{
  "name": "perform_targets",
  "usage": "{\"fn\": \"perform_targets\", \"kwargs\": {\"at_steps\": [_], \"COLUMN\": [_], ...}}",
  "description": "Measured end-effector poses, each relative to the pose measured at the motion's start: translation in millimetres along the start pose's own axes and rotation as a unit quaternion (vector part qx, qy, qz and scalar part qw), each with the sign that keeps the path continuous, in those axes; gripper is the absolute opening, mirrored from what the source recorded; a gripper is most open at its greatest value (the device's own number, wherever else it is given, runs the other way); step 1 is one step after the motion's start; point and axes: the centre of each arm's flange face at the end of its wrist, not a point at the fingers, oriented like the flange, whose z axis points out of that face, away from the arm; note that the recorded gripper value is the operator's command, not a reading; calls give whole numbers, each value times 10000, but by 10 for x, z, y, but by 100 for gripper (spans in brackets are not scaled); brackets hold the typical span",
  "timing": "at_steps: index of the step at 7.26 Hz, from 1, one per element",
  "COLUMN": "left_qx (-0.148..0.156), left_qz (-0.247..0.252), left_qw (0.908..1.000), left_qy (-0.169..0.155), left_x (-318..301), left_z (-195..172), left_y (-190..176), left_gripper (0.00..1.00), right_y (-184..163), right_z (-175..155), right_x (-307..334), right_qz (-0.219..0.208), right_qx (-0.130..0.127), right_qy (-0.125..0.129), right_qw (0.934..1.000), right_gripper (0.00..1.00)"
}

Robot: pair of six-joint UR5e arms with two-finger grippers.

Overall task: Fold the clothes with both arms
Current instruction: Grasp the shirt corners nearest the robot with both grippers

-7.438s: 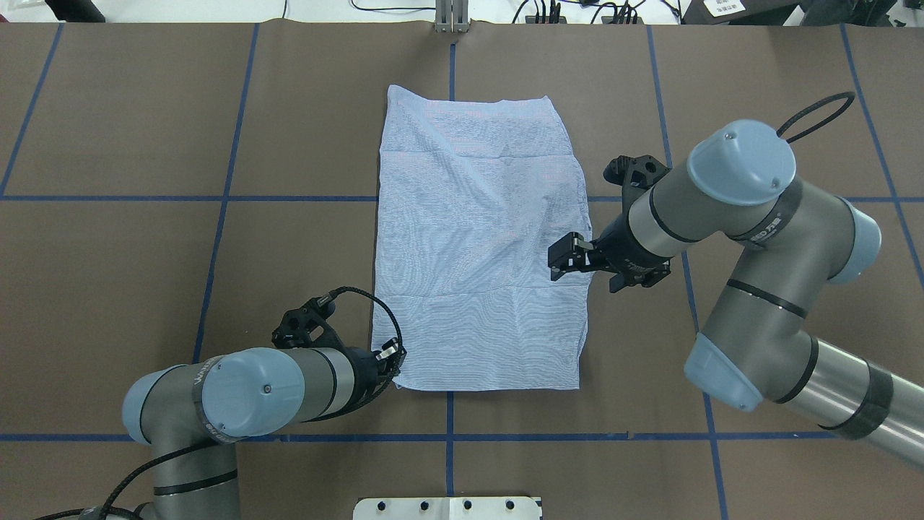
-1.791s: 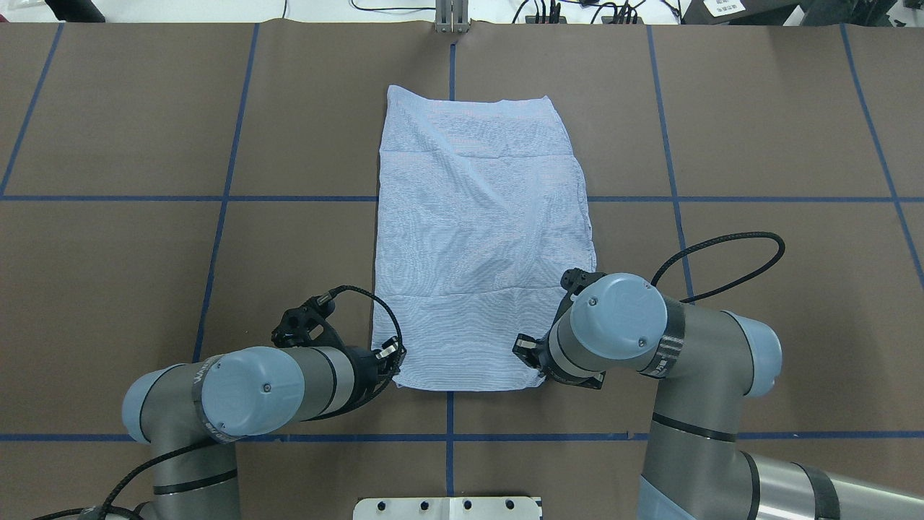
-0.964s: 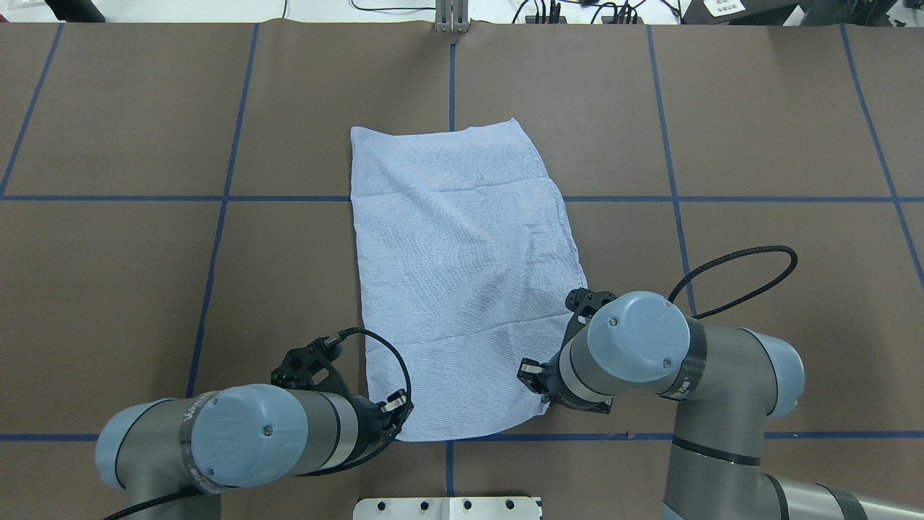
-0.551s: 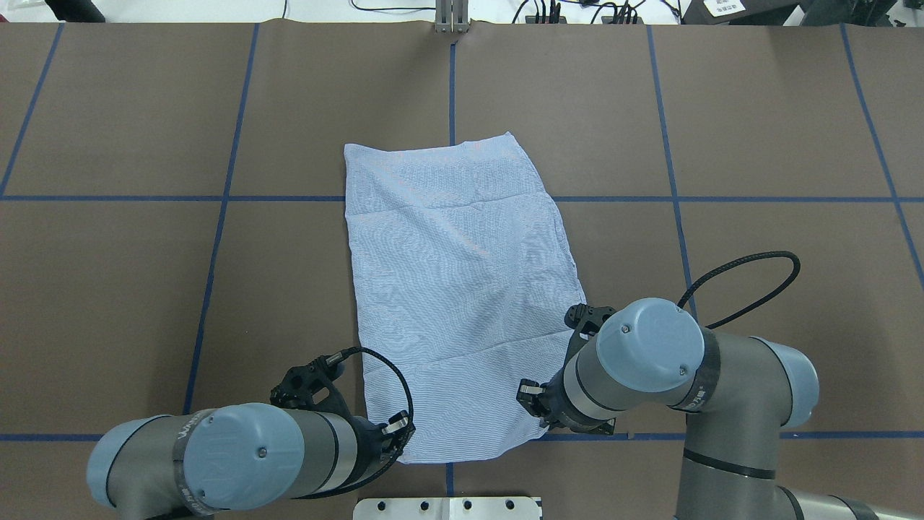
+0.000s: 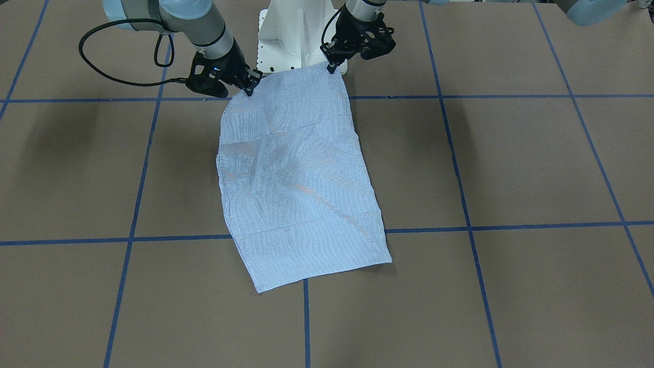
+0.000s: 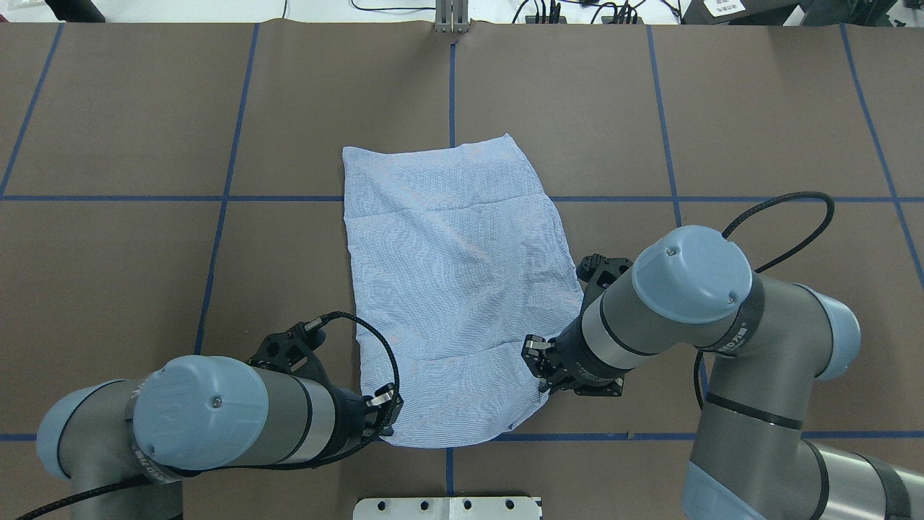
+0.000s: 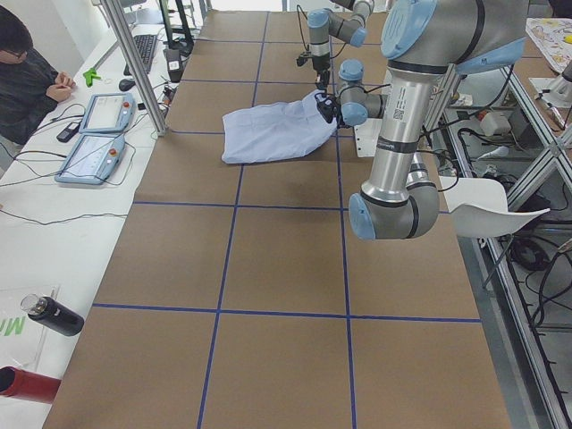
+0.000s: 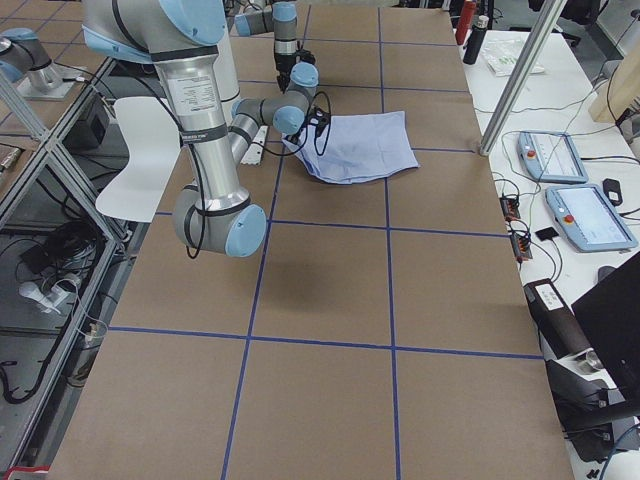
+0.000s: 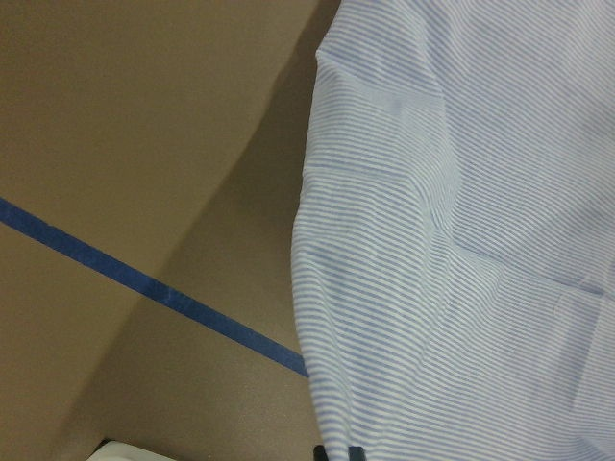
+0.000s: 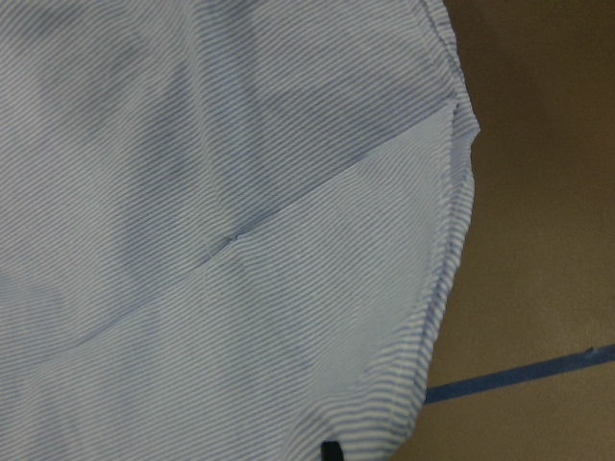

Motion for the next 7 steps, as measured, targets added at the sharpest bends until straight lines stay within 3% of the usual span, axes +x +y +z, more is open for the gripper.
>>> {"fn": "perform_targets", "kwargs": {"at_steps": [3, 5, 7], "left_qx": [-259, -540, -779], "left_qz": [-16, 5, 40], "left_qw": [9990, 9969, 9949], "left_qy": [-376, -565, -640], "left_x": [-83, -142, -187], "left_z": [-111, -464, -770], "left_y": [226, 414, 551], "left_gripper": [0, 0, 0], "right_y": [224, 438, 643], "right_z": [-151, -234, -363], "right_x": [29, 48, 54], "right_qz": [-79, -107, -63], "right_qx": [-665, -1196, -1429], "right_qy": [-22, -1, -59], "right_qw": [9978, 9928, 9897], "right_gripper": [0, 0, 0]}}
